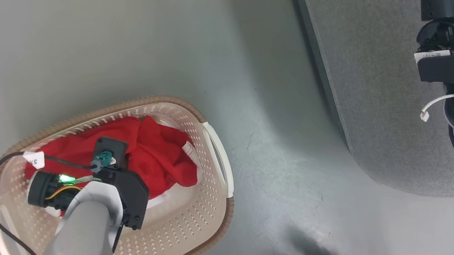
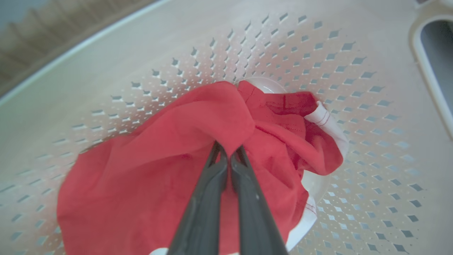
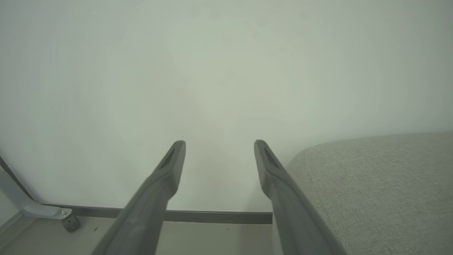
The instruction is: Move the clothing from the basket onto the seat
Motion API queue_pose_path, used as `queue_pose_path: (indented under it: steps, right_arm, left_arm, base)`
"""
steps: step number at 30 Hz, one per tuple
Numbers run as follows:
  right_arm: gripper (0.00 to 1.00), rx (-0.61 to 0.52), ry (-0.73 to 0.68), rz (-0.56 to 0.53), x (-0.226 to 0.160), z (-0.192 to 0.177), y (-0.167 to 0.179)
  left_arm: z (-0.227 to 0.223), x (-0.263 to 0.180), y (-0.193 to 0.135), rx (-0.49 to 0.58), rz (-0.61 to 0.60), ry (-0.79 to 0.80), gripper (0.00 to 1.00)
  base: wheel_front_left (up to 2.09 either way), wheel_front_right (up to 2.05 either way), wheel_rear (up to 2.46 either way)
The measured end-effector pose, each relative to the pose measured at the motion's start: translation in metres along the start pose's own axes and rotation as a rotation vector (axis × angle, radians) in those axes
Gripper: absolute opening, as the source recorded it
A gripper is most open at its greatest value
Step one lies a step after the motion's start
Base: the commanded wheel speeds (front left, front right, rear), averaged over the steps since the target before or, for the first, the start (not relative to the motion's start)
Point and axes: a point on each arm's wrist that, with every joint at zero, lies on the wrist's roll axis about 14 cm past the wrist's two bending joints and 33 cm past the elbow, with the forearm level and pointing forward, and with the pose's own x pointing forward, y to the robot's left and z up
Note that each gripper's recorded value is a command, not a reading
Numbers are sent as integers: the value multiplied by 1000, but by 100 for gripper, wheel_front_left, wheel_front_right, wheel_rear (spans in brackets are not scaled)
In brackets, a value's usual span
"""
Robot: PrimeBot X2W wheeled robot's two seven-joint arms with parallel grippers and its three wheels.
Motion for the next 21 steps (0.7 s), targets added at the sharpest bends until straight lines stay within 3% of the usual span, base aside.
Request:
queue_pose_path:
  steps: [12,21]
  right_arm:
    - [100,-4,-47,-22,-14,39,-3]
    - [100,-4,-64,-39,-37,65,-4]
  left_arm:
    - [21,-43,-6,5,20,-108,0]
    - [65,-82,-19,-17,29,-268,0]
  base:
    - [0,0,0]
    - [0,0,0]
